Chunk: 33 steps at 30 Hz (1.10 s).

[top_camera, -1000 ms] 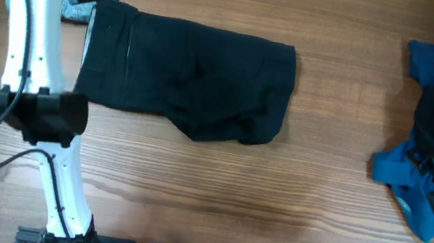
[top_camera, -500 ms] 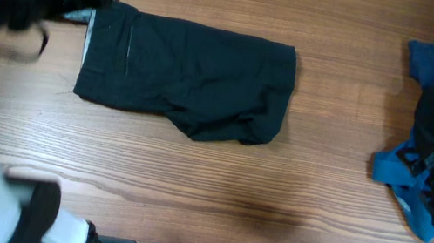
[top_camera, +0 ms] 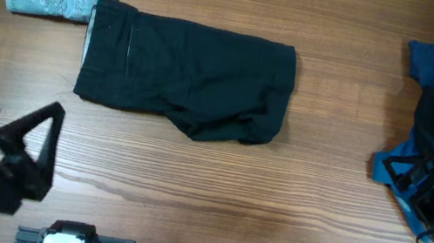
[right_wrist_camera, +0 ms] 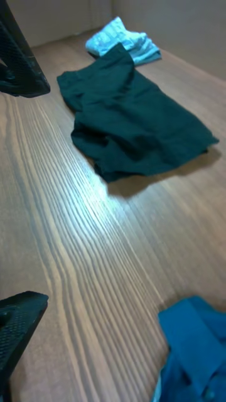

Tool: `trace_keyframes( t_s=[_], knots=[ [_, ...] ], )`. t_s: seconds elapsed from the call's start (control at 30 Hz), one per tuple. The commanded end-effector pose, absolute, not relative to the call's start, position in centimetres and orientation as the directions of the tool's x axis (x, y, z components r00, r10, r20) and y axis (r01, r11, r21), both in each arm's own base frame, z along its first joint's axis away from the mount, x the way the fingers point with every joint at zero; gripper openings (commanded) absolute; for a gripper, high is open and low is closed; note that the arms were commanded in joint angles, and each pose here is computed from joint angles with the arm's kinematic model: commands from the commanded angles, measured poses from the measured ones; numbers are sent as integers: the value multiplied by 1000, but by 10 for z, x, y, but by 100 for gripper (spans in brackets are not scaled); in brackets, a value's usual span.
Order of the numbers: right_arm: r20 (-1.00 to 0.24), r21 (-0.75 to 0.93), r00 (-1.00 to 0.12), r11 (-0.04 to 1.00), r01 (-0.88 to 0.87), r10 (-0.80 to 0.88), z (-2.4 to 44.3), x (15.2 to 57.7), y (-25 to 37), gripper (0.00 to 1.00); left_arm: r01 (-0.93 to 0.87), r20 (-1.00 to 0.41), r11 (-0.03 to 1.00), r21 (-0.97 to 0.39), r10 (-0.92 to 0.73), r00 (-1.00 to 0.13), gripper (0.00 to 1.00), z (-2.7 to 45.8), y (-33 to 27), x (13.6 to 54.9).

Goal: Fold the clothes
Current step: 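Move left gripper to trousers' left end, right gripper toward right end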

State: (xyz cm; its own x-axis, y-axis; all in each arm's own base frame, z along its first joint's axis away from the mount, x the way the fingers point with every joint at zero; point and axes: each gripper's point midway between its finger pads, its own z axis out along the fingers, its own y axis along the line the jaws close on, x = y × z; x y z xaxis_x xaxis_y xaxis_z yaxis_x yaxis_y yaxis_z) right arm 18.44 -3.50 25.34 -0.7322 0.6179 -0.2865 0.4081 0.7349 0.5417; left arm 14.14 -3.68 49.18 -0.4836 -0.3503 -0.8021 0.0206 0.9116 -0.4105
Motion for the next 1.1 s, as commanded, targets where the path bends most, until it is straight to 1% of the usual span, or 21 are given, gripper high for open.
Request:
trace_keyframes(
  t_s=[0.0,0.2,0.33,0.47,0.63,0.73,0.83,0.93,1.07],
  knots=[
    [-334,559,-740,755,343,584,265,187,-28,100,-77,-712,918,-388,-352,-607,89,448,-32,169],
    [-328,558,-751,759,335,573,264,184,-25,100,-93,-641,918,-386,-339,-689,89,427,-37,194],
    [-323,560,-757,760,331,568,264,182,-23,100,-90,-623,919,-385,-331,-708,91,423,-39,202],
    [-348,558,-767,776,292,539,267,181,-15,100,-107,-605,921,-375,-331,-724,92,415,-37,206],
    [-393,552,-790,808,208,472,274,177,2,100,-204,-535,932,-301,-342,-773,94,380,-22,214],
    [-424,540,-798,827,156,428,278,172,13,100,-318,-460,917,-243,-397,-794,96,348,0,226],
    [-449,530,-800,839,119,397,281,168,21,100,-414,-382,883,-221,-469,-797,96,322,20,238],
    [-475,530,-799,845,74,368,285,163,30,100,-476,-299,845,-244,-533,-792,95,299,35,255],
    [-510,567,-794,824,-21,331,296,158,50,100,-441,-211,823,-357,-532,-820,91,276,42,290]
  ],
)
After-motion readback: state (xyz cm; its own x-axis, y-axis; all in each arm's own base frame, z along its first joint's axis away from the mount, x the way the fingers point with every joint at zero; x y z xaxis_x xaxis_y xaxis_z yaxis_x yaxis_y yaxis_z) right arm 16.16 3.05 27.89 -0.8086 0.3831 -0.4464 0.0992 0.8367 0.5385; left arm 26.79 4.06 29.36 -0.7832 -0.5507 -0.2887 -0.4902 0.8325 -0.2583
